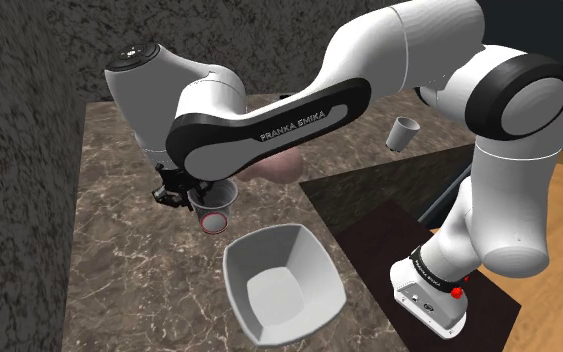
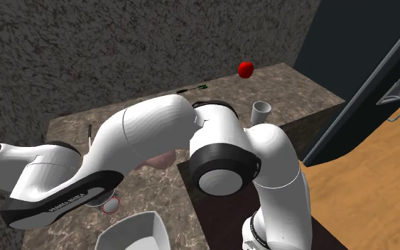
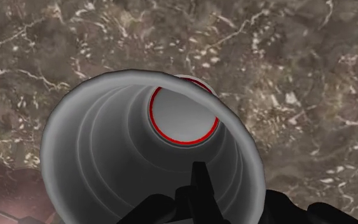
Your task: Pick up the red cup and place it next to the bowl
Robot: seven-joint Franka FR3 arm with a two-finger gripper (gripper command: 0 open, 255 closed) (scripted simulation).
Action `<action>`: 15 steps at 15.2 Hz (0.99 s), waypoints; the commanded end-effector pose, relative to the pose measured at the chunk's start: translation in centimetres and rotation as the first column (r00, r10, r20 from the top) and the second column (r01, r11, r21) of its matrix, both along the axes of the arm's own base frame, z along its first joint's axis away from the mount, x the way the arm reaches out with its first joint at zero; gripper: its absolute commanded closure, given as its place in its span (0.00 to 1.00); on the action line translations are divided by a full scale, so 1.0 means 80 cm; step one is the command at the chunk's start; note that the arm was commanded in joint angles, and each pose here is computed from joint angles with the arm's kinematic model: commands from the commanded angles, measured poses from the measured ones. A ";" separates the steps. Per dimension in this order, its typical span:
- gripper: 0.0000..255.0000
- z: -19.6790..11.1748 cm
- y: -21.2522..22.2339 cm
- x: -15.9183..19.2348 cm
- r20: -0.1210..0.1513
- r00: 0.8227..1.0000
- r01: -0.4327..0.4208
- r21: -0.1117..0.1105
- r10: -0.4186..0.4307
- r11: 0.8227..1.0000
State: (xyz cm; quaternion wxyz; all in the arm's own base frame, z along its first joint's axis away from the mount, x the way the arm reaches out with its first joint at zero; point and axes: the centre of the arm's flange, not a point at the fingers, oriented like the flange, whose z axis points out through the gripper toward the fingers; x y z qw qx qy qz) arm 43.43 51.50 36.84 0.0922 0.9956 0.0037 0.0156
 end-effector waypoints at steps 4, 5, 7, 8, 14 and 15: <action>0.00 0.000 0.000 0.000 0.000 1.000 0.000 0.000 0.000 1.000; 0.00 0.000 0.000 0.000 0.000 1.000 0.000 0.000 0.000 1.000; 0.00 0.016 0.003 -0.001 0.000 1.000 0.000 0.000 0.000 1.000; 0.00 0.033 0.006 -0.001 0.000 1.000 0.000 0.000 0.000 1.000; 0.00 0.062 0.011 -0.002 0.000 1.000 0.000 0.000 0.000 1.000; 0.00 0.062 0.011 -0.002 0.000 1.000 0.000 0.000 0.000 1.000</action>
